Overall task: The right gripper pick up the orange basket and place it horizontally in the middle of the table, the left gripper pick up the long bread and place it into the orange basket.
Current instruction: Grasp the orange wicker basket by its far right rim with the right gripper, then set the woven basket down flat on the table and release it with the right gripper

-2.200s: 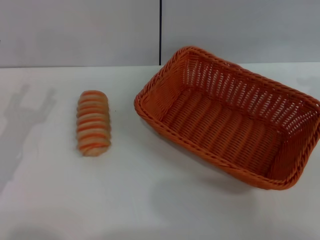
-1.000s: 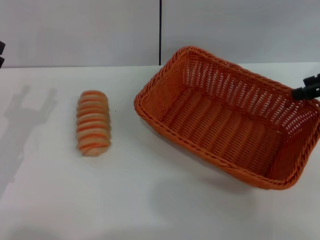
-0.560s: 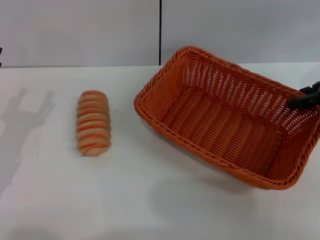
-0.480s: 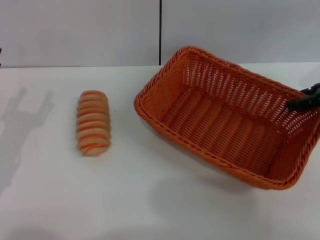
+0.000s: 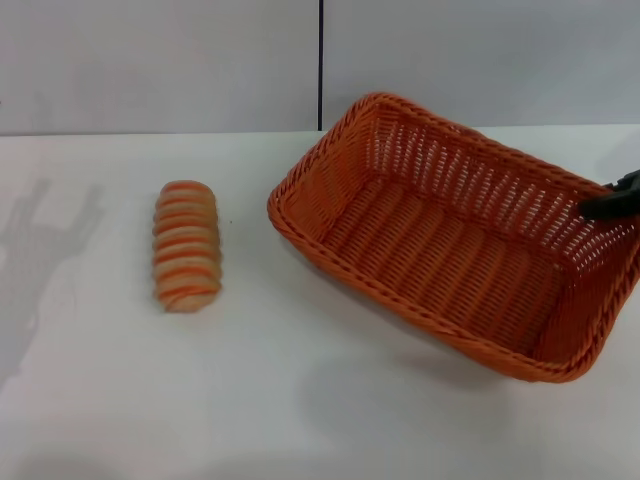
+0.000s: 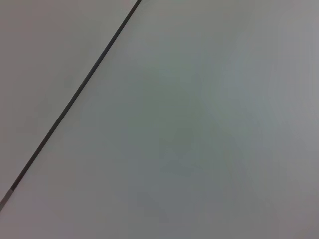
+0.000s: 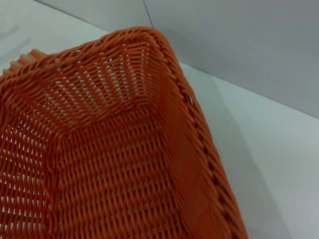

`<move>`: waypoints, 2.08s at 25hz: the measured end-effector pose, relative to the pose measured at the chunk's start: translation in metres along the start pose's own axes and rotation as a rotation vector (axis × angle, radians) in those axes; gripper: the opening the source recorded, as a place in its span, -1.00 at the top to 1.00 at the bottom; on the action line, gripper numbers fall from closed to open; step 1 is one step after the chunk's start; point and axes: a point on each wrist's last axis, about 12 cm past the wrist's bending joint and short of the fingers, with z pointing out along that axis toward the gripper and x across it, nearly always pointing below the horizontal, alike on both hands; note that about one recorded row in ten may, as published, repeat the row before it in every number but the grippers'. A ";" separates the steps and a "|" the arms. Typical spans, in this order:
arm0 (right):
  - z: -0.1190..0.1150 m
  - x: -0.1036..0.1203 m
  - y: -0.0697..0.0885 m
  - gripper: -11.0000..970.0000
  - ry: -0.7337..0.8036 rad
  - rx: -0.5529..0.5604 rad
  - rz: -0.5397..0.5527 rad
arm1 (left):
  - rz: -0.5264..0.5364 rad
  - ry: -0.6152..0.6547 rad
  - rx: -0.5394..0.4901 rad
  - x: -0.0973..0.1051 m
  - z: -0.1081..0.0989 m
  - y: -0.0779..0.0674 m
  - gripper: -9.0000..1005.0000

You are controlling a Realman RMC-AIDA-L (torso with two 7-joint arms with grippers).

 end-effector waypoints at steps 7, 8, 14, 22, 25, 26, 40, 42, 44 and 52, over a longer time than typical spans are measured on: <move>0.000 0.001 0.000 0.33 0.000 -0.002 -0.023 | -0.004 0.002 -0.003 0.001 0.000 0.000 -0.68; 0.000 0.002 0.000 0.39 -0.001 -0.002 -0.024 | -0.004 0.002 -0.003 0.001 0.000 0.000 -0.68; -0.001 0.003 0.000 0.62 -0.023 0.005 -0.031 | -0.004 0.001 -0.002 0.001 0.000 0.000 -0.69; 0.000 0.009 0.006 0.63 -0.152 0.015 -0.048 | 0.004 0.002 0.003 -0.001 0.002 0.001 -0.68; 0.002 0.015 0.009 0.63 -0.239 0.000 -0.036 | 0.007 0.003 0.005 -0.001 0.000 0.000 -0.68; 0.002 0.015 0.009 0.63 -0.239 0.000 -0.036 | 0.008 0.005 0.006 0.000 0.000 0.000 -0.68; -0.026 0.033 0.009 0.63 -0.579 -0.002 0.055 | 0.008 0.023 0.030 0.001 0.002 -0.002 -0.69; -0.027 0.035 0.010 0.63 -0.601 -0.007 0.047 | 0.009 0.026 0.028 0.001 0.002 -0.001 -0.68; -0.028 0.035 0.012 0.63 -0.616 -0.017 0.037 | 0.009 0.026 0.028 0.001 0.002 -0.001 -0.68; -0.040 0.027 0.021 0.64 -0.660 -0.096 -0.033 | 0.013 0.033 0.025 0.002 0.005 -0.001 -0.68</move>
